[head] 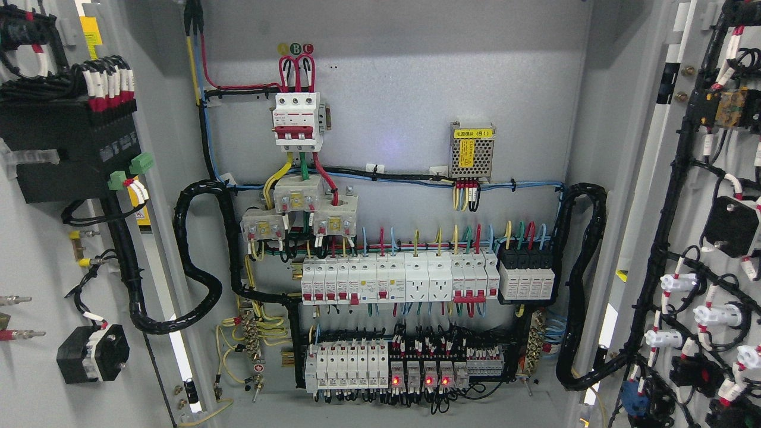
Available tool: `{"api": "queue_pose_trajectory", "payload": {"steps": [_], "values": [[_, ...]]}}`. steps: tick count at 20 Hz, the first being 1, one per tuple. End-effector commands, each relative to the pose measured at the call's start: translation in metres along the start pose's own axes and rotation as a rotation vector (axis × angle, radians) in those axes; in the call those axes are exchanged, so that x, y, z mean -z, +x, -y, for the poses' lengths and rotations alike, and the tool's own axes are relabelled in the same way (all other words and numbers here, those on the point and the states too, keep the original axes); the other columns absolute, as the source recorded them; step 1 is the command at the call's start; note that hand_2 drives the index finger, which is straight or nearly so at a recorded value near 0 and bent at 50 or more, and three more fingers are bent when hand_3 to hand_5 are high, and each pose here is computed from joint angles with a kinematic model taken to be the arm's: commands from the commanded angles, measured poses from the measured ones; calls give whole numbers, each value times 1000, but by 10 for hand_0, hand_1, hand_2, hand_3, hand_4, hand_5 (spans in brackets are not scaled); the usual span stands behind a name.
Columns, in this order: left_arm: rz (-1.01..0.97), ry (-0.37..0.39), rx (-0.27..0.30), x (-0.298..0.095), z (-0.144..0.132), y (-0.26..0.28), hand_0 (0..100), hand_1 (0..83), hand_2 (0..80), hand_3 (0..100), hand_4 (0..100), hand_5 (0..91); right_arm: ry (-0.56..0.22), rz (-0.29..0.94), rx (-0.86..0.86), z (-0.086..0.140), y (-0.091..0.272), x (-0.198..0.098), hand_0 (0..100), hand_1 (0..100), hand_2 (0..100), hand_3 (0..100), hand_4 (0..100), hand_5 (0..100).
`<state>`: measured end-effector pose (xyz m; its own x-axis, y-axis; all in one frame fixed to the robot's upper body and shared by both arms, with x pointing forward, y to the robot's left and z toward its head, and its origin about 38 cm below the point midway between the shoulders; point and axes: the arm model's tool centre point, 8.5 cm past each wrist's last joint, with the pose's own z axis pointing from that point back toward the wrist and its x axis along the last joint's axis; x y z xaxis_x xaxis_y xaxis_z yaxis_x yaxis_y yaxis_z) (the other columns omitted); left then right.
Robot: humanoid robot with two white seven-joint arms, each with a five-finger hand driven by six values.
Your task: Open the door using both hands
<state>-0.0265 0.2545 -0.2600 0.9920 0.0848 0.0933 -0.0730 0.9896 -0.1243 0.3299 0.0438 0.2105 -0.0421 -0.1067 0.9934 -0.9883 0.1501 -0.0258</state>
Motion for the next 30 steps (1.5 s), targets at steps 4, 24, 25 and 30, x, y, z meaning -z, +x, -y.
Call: {"api": "queue_pose_trajectory", "payload": {"steps": [4,24,25,30], "values": [[219,-2,24,3,-4,62,331,118,0,19,0,0,-440,10,-79,51,11,-141,213,65,0,0,0,0],[1246,-217,325,-200,42,235,271,168,5,135,14,0,-888,149,-304,-67,-22,-321,214,64,0,0,0,0],[1280,-227,344,-215,45,241,269,168,5,134,23,0,-896,158,-325,-71,-21,-326,214,64,0,0,0,0],[1478,-272,449,-283,64,265,257,157,13,159,49,0,-965,188,-441,-69,-3,-351,214,65,0,0,0,0]]}}
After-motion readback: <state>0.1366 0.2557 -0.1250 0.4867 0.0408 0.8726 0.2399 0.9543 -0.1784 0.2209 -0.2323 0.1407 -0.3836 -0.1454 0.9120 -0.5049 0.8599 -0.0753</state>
